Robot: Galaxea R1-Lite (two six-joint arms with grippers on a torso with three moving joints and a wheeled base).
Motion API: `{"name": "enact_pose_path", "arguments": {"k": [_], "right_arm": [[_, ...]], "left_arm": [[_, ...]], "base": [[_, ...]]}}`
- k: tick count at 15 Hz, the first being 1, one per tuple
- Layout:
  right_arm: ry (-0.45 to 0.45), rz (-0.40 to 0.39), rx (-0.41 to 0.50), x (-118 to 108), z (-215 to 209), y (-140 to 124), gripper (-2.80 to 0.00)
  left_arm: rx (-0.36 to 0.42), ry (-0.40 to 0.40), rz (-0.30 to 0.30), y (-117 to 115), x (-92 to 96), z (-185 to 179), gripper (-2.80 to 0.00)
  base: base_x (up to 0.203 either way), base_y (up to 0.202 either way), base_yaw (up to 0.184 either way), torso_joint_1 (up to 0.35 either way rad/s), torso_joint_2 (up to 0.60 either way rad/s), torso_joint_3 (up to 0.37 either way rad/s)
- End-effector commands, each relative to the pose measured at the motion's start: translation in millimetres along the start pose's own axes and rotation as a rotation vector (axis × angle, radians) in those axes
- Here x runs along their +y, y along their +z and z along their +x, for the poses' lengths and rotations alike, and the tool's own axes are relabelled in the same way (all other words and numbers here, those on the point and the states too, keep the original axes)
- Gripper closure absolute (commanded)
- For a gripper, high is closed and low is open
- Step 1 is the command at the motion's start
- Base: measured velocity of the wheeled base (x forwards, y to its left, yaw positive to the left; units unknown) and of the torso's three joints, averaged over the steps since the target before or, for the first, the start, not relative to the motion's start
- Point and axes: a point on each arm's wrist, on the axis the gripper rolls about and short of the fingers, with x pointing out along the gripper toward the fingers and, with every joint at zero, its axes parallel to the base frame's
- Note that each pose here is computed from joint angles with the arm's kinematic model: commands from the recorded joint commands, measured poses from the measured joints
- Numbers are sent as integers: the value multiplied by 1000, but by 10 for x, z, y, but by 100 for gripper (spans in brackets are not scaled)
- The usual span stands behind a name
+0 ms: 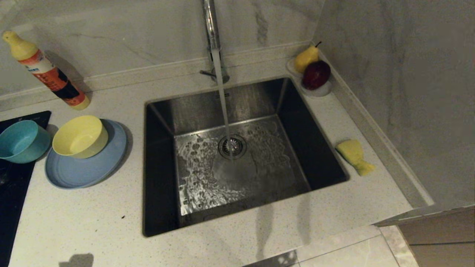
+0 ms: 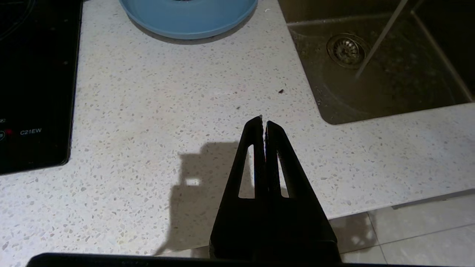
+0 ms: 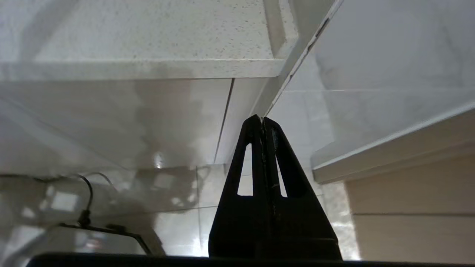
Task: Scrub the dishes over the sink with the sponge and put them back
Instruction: Pick up a bowl and the sponge
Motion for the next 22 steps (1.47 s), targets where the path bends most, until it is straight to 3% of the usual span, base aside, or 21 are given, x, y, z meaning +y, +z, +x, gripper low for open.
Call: {"name": "enact_pose_path", "arguments": {"k": [1, 3, 7, 10, 14, 18, 22], "right_arm": [[-2, 9, -13, -1, -2, 7, 0], [-15, 55, -30, -17, -24, 91, 0], [13, 59, -155, -136, -196, 912, 0], [125, -8, -36, -177, 51, 1259, 0], [223, -18, 101, -243, 559, 1664, 0], [259, 4, 258, -280, 1180, 1786, 0], [306, 25, 415, -233, 1742, 1676, 0]], "left_arm": [[32, 2, 1, -86, 2, 19, 0], [31, 2, 1, -83, 2, 18, 0], [32, 2, 1, -86, 2, 19, 0], [32, 2, 0, -86, 2, 19, 0], [32, 2, 1, -86, 2, 19, 0], [32, 3, 1, -86, 2, 19, 0], [32, 2, 1, -86, 2, 19, 0]], "base": [[0, 0, 0, 0, 0, 0], [0, 0, 0, 0, 0, 0], [0, 0, 0, 0, 0, 0], [0, 0, 0, 0, 0, 0], [0, 0, 0, 0, 0, 0], [0, 0, 0, 0, 0, 0], [0, 0, 0, 0, 0, 0]]}}
